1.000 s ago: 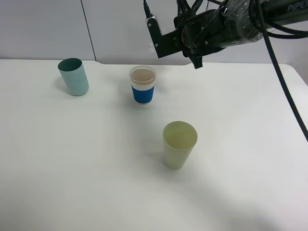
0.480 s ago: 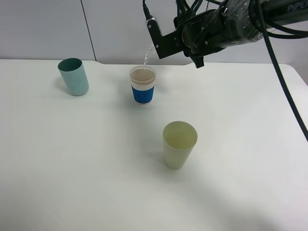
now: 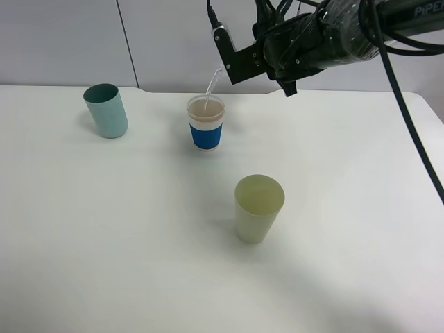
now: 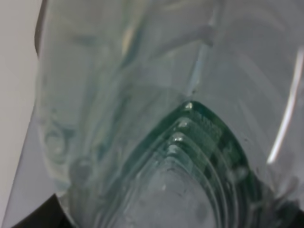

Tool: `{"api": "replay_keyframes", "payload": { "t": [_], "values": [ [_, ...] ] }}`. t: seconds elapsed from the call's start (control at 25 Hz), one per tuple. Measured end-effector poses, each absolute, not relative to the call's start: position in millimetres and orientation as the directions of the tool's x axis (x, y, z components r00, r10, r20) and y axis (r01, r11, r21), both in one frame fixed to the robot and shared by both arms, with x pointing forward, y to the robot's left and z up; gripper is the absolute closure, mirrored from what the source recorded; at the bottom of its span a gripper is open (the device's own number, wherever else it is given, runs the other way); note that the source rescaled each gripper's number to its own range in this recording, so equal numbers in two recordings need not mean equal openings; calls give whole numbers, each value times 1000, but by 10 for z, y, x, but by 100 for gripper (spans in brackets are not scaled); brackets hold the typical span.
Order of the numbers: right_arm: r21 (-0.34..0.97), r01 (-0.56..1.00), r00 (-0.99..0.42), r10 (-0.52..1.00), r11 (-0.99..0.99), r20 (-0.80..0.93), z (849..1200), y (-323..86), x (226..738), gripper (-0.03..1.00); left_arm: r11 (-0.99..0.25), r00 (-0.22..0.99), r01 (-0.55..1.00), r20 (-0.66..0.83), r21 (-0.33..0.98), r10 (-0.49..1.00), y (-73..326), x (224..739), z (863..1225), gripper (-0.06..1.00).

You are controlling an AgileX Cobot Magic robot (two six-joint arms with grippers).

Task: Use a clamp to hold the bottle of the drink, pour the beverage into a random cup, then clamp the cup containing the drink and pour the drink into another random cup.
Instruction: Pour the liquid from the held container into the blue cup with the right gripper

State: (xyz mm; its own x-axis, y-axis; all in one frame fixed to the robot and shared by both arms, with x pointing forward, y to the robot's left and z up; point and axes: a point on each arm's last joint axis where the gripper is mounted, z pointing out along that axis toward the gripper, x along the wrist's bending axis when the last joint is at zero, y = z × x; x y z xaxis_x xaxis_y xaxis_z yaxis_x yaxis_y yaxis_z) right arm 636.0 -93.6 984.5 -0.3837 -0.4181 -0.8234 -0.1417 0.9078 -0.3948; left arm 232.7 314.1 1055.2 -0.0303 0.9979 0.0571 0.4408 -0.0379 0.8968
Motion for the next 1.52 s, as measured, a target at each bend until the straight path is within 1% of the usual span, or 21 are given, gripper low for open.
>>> {"api": "replay_keyframes", "payload": {
  "t": [0.32,0.8,1.52],
  "values": [
    [-431,-136,-360,-450,892,-817,9868,-946,6370,97,-38,-30,441,57,897,998,3141,2327,10552,-6],
    [-451,-138,-345,-469,882,-813,9881,-944,6375,97,-38,-30,441,57,897,998,3141,2327,10552,-6],
    [-451,-138,-344,-470,882,-813,9881,-944,6375,97,-38,-30,441,57,897,998,3141,2327,10552,-6]
  ]
}}
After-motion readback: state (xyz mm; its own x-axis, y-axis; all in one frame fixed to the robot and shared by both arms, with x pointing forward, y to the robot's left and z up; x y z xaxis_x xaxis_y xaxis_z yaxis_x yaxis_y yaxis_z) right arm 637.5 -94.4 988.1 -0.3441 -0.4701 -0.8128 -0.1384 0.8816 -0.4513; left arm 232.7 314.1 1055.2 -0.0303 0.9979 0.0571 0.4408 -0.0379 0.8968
